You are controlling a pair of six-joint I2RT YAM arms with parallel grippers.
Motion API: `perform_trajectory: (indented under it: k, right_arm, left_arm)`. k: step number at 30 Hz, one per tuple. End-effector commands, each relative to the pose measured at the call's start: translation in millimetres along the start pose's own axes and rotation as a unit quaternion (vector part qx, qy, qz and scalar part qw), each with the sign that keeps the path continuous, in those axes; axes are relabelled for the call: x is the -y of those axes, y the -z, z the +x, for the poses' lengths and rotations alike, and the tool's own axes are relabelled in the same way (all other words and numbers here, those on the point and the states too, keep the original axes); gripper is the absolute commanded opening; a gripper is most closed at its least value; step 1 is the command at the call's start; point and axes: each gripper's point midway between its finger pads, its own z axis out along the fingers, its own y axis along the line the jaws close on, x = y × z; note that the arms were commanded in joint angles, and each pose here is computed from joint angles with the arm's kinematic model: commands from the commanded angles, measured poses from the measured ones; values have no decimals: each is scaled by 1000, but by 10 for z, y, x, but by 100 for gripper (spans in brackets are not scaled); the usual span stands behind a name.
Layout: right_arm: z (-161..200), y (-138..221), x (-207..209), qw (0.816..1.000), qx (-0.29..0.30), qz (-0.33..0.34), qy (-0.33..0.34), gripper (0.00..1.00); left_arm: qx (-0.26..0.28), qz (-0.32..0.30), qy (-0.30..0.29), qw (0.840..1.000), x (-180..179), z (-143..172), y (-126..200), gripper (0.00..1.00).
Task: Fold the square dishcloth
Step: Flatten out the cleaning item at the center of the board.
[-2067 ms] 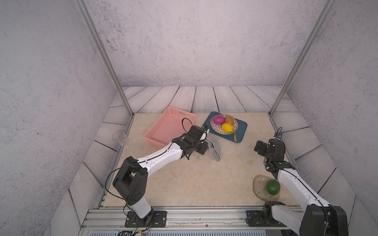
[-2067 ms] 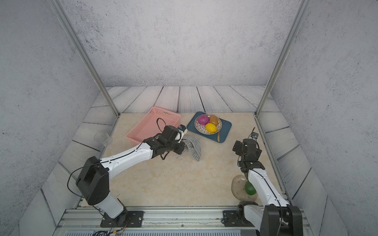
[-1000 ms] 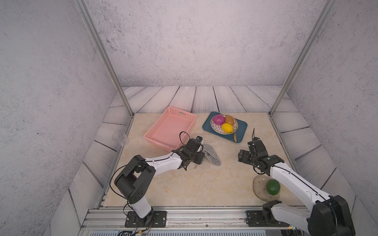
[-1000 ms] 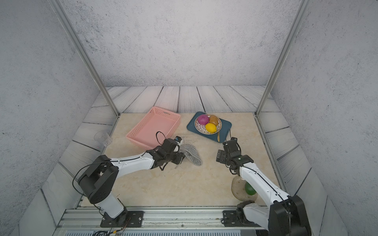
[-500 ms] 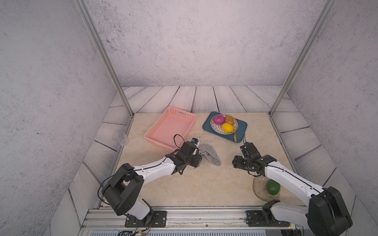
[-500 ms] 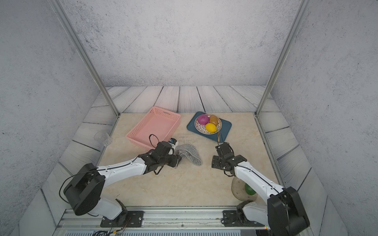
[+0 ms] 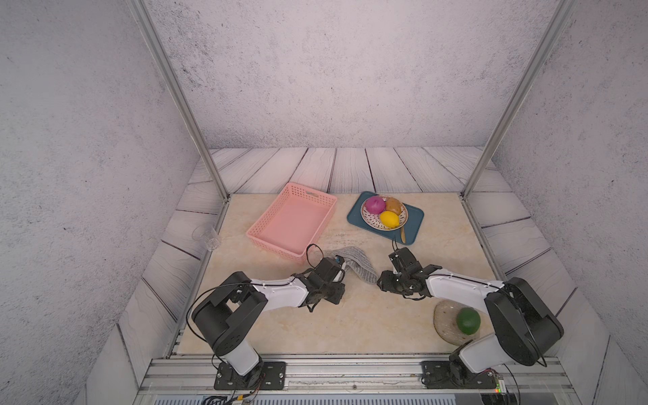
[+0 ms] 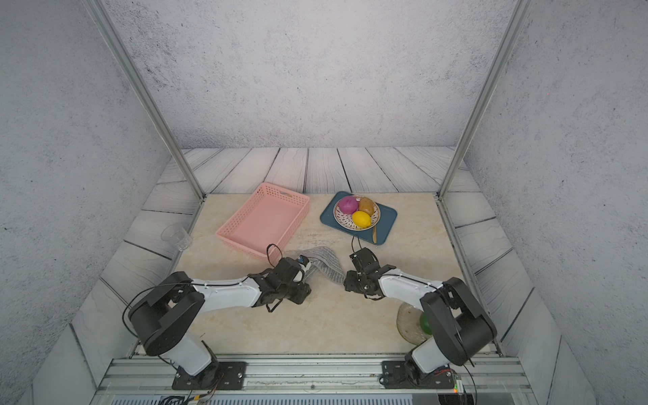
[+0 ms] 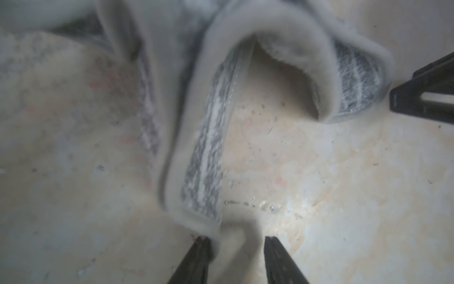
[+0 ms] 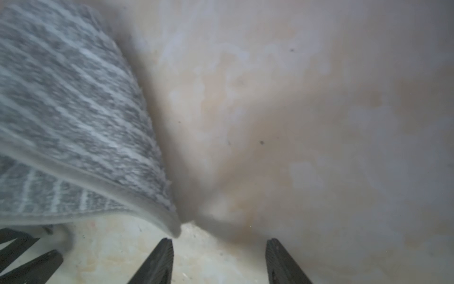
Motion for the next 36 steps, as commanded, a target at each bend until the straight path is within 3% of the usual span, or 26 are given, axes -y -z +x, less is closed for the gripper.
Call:
perform_trajectory:
  k: [1, 16, 20, 25, 27, 30, 36]
  right_arm:
    - [6, -109, -66, 1000, -7, -7, -6, 56]
    - [-97, -207, -89, 1000, 12, 12, -12, 52]
    - [-88, -260, -121, 1000, 8, 4, -16, 39]
    - [-103, -212, -171, 1000, 9, -5, -9, 5]
    - [-166, -94, -171, 1000, 19, 3, -1, 0]
    - [-291, 163, -122, 999, 40, 32, 11, 0]
    - [-568, 750, 17, 990, 73, 112, 40, 0]
  left_arm:
    - [-8, -30, -20, 999, -57, -10, -75, 43]
    - [-3, -84, -10, 996, -206, -86, -111, 45]
    - [-5, -96, -11, 995, -239, -115, -159, 29]
    - [-7, -123, -11, 992, -318, -143, -128, 0]
    - [0, -134, -14, 991, -345, -183, -35, 0]
    - [24, -145, -19, 989, -372, -279, 204, 0]
    - [108, -161, -25, 981, -395, -561, 928, 0]
